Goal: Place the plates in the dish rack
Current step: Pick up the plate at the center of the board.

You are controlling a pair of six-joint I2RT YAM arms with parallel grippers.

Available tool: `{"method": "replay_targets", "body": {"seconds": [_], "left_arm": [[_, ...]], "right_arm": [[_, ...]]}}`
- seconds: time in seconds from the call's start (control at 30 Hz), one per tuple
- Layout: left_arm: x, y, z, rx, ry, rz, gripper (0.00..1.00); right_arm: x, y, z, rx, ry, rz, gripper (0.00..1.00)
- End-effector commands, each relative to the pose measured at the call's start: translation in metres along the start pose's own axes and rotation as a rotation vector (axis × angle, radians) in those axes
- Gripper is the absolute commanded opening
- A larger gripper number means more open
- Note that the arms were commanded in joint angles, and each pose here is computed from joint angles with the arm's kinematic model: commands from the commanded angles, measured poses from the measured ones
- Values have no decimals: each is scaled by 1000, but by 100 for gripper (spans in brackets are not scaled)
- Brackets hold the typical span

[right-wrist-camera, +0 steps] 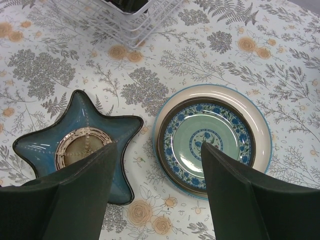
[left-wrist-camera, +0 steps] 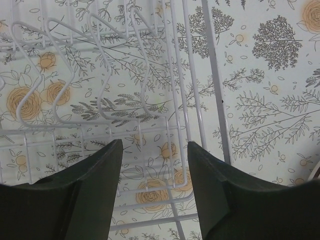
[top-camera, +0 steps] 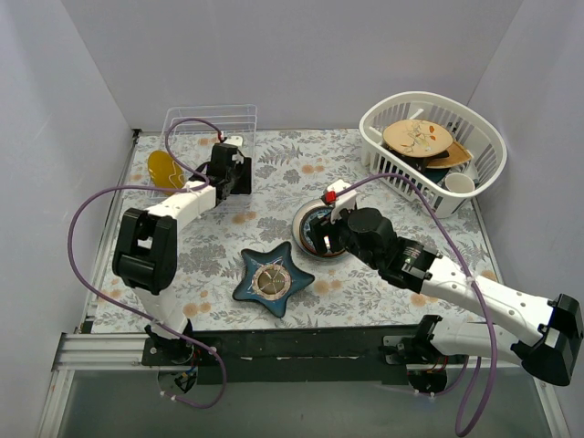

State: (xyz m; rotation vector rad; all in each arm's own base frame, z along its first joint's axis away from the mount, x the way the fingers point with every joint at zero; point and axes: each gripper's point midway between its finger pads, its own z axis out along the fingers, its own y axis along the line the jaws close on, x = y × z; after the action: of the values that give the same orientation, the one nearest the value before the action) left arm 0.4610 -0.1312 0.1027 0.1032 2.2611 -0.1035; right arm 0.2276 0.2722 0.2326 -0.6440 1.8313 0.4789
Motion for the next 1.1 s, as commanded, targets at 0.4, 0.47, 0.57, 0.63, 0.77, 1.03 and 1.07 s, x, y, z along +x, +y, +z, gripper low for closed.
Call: {"method": "replay_targets", "body": {"seconds": [0.4, 0.47, 0.57, 0.63, 0.77, 1.03, 1.07], "left_arm": [[-62, -27, -18, 19, -76, -10, 57], [-80, -22, -29, -11, -111, -9, 60], [-106, -19, -49, -26, -159, -12, 62], [-117, -20, -65, -12, -178, -16, 63], [-130, -41, -95, 117, -208, -72, 63], [-80, -124, -132, 441, -132, -130, 63], [-77, -130, -135, 462, -128, -140, 63]], "right_arm": [[-1, -10, -6, 45, -29, 24, 76], [0, -11, -6, 53, -25, 20, 76], [0, -14, -6, 66, -24, 16, 76], [3, -19, -6, 99, -12, 13, 76], [12, -34, -5, 163, 18, 3, 76], [48, -72, 2, 267, 121, 67, 76], [52, -80, 3, 286, 132, 82, 76]]}}
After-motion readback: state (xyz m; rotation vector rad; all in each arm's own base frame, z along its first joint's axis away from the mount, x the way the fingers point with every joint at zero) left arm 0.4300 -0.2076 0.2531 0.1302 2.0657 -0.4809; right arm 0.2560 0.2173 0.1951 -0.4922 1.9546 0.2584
